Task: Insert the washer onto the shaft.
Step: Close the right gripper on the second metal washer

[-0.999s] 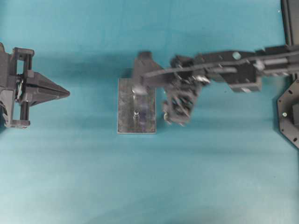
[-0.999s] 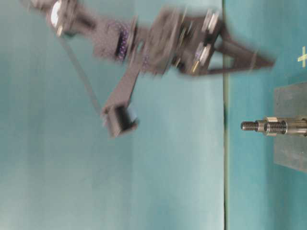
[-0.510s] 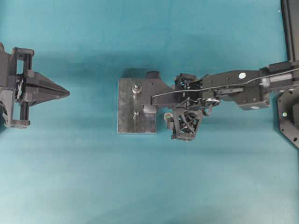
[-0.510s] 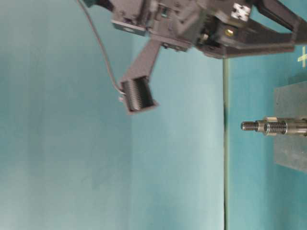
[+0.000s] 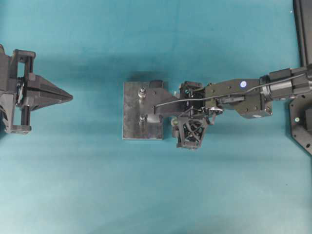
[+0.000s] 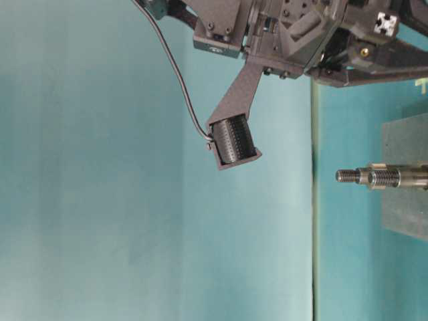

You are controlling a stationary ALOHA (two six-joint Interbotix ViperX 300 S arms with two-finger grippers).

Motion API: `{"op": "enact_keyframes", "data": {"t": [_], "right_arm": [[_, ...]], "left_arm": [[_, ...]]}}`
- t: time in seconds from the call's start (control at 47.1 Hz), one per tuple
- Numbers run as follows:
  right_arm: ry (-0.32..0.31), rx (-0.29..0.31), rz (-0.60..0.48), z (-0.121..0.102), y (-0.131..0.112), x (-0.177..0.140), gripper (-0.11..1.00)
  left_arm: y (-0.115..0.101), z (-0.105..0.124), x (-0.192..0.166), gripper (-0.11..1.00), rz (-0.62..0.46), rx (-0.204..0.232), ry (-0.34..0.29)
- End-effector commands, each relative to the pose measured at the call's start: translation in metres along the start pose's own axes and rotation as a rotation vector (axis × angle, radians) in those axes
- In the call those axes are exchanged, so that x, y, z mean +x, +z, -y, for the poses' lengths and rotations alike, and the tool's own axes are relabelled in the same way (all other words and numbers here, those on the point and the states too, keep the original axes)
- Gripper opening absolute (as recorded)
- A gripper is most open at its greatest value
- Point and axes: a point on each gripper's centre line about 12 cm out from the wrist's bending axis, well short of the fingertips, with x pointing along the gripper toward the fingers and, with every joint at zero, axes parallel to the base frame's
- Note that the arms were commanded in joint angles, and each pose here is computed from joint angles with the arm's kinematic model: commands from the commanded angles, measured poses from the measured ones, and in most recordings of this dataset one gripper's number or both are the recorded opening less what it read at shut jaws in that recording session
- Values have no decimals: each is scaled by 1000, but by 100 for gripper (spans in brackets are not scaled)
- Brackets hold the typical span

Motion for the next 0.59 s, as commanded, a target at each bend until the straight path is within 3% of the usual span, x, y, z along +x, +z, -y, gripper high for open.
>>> {"op": "enact_keyframes", "data": {"t": [0.0, 0.574], "right_arm": [[-1, 15, 23, 2, 5, -5, 66], [-4, 15, -18, 2, -1, 10, 66]], "left_arm": [[6, -1, 0, 0, 18, -1, 2], [5, -1, 0, 0, 15, -1, 2]]}}
